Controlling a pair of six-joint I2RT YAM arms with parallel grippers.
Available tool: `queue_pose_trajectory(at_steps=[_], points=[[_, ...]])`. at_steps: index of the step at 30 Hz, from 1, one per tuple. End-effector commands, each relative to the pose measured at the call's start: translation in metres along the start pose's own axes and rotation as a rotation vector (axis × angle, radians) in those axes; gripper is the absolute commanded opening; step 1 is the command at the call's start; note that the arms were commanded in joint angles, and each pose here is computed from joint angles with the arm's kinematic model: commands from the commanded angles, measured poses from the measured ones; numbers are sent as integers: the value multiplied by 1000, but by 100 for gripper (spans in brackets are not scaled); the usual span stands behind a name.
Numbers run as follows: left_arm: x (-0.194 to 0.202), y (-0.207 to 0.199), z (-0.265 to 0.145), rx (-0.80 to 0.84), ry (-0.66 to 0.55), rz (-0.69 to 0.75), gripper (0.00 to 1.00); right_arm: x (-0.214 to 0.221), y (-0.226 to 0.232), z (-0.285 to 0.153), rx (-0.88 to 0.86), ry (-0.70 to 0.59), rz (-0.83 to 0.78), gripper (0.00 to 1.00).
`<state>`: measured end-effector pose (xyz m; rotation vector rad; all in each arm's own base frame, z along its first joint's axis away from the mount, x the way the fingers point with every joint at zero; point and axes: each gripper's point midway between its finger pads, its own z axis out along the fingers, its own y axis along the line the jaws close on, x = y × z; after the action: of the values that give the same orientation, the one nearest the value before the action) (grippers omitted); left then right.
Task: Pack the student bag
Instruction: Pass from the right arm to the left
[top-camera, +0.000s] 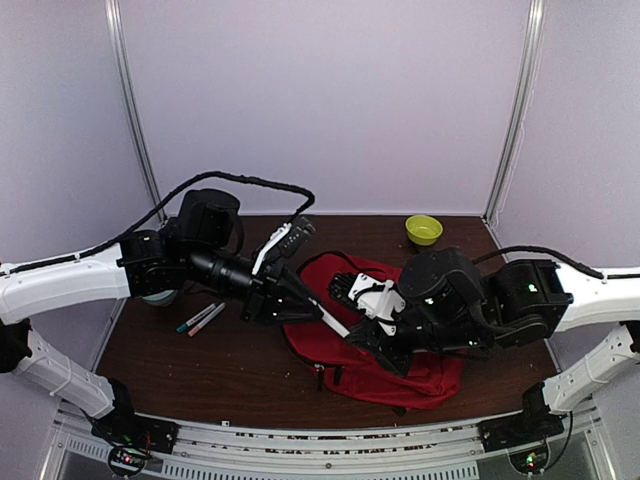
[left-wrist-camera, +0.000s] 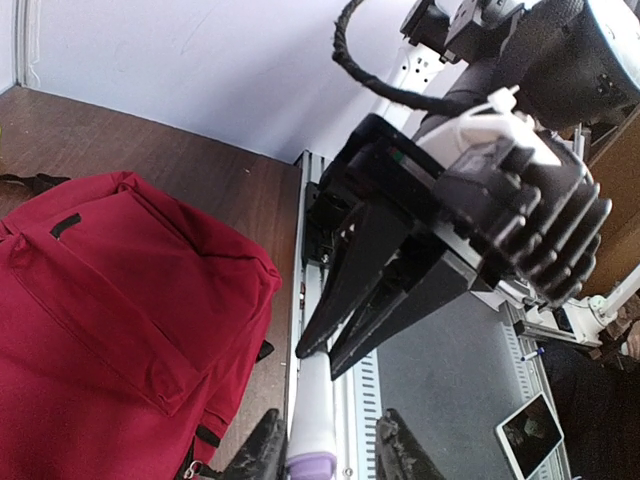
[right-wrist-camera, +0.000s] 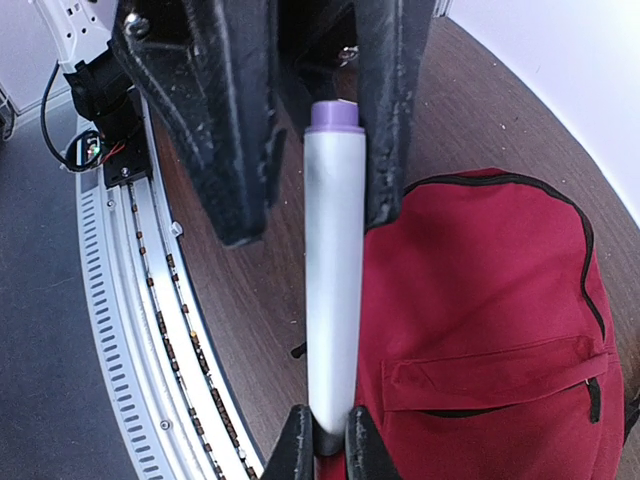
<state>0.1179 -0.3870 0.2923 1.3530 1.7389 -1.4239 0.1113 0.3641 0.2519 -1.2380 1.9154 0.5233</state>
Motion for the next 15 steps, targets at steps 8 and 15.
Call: queue_pose_trajectory(at_steps=[8,15], points=[[-12,-8,-4,6,-32,56,18,-20,-12,-14,38,-55,20,0],[-15,-9,-2,19,-44,59,37,-19,-5,-9,6,-34,13,0]])
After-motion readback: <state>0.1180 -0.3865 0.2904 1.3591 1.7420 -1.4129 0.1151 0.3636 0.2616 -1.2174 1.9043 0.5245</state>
